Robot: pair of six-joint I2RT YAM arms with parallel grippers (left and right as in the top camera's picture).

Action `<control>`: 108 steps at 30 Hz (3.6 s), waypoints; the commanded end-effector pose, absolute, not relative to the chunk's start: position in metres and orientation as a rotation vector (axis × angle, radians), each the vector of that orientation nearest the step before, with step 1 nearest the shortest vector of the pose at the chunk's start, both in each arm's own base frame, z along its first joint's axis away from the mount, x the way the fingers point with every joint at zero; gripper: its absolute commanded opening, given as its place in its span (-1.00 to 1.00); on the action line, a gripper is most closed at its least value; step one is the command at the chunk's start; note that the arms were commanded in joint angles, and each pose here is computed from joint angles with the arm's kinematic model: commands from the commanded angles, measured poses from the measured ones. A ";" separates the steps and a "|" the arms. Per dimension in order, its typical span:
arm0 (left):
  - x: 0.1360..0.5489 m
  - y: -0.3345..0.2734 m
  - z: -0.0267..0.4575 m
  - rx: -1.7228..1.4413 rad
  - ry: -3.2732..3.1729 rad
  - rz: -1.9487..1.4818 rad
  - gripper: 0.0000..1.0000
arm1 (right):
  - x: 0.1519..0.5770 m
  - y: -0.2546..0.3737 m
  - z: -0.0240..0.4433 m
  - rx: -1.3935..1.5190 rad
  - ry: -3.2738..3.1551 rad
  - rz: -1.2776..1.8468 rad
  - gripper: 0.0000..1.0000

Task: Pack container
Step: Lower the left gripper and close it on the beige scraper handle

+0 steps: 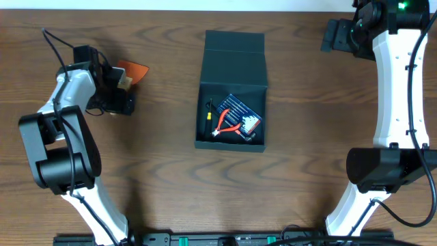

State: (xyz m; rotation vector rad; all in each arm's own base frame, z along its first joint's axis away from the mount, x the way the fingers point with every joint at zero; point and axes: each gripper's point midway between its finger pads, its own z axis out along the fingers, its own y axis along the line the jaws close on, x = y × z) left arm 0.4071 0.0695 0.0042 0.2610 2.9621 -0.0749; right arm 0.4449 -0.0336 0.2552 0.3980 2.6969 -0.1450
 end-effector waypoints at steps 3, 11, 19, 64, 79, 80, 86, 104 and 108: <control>0.409 0.066 -0.001 0.253 2.963 -0.122 0.97 | 0.447 -0.035 0.261 0.418 2.675 -0.138 0.99; 0.410 0.063 -0.001 0.277 2.956 -0.145 0.97 | 0.447 -0.035 0.261 0.417 2.675 -0.138 0.98; 0.423 0.066 0.009 0.284 2.919 -0.126 0.96 | 0.447 -0.035 0.261 0.417 2.675 -0.138 0.99; 0.422 0.038 -0.035 0.487 2.953 -0.174 0.46 | 0.447 -0.035 0.261 0.417 2.675 -0.138 0.98; 0.419 0.037 -0.036 0.487 2.968 -0.182 -0.01 | 0.447 -0.035 0.261 0.417 2.675 -0.138 0.98; 0.419 0.037 -0.036 0.486 2.968 -0.182 -0.02 | 0.447 -0.035 0.261 0.417 2.675 -0.138 0.99; 0.417 0.037 -0.036 0.487 2.973 -0.185 -0.10 | 0.447 -0.035 0.261 0.417 2.675 -0.138 0.98; 0.407 0.041 -0.037 0.267 3.056 -0.170 -0.12 | 0.447 -0.035 0.261 0.417 2.675 -0.138 0.96; 0.406 0.045 -0.038 0.220 3.069 -0.138 -0.22 | 0.447 -0.035 0.261 0.417 2.675 -0.138 0.98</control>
